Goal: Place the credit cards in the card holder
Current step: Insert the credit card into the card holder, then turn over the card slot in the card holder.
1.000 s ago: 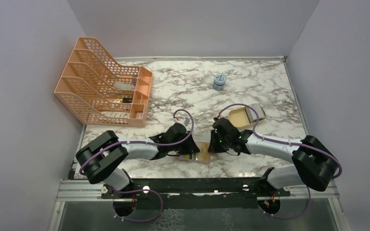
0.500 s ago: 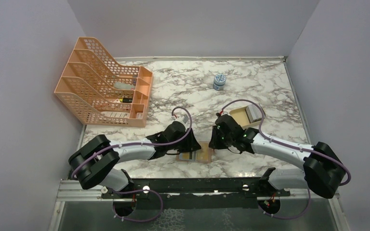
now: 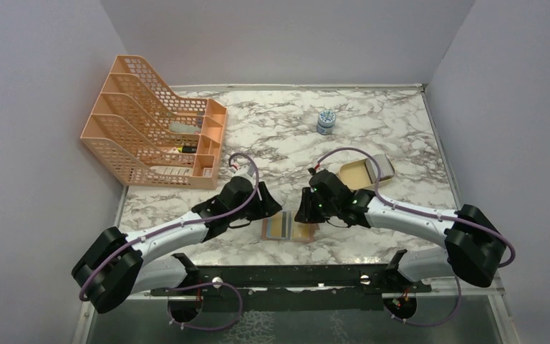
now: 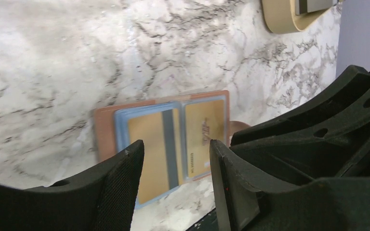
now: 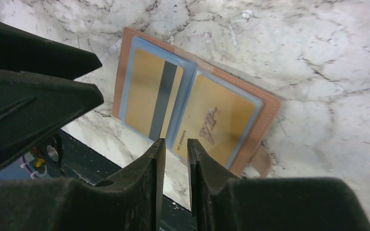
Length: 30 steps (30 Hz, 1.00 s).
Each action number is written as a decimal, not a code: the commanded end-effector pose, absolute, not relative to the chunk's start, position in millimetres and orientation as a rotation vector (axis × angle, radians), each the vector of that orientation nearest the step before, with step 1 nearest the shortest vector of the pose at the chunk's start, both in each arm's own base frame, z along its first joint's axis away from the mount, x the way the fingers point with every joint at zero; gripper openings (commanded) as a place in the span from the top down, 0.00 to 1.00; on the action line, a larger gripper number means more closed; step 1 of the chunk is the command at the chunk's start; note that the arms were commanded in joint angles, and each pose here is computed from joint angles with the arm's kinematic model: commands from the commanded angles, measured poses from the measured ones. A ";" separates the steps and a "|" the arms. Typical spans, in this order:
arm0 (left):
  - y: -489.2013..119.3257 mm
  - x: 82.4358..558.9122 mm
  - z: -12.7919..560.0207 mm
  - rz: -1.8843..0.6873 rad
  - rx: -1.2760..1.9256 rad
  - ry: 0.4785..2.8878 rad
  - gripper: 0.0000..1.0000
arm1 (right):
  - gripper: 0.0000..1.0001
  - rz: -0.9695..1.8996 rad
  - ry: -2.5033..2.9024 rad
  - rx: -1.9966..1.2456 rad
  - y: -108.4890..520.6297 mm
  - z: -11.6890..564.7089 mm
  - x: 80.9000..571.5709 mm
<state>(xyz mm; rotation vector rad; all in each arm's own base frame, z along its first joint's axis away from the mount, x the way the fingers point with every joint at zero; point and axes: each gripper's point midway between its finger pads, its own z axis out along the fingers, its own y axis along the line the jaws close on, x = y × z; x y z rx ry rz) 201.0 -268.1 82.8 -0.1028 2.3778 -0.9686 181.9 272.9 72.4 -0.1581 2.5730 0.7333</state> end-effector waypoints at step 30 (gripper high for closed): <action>-249.8 178.1 63.1 -1.192 -0.204 2.383 0.45 | 0.86 0.741 2.692 -0.188 313.5 19.7 175.0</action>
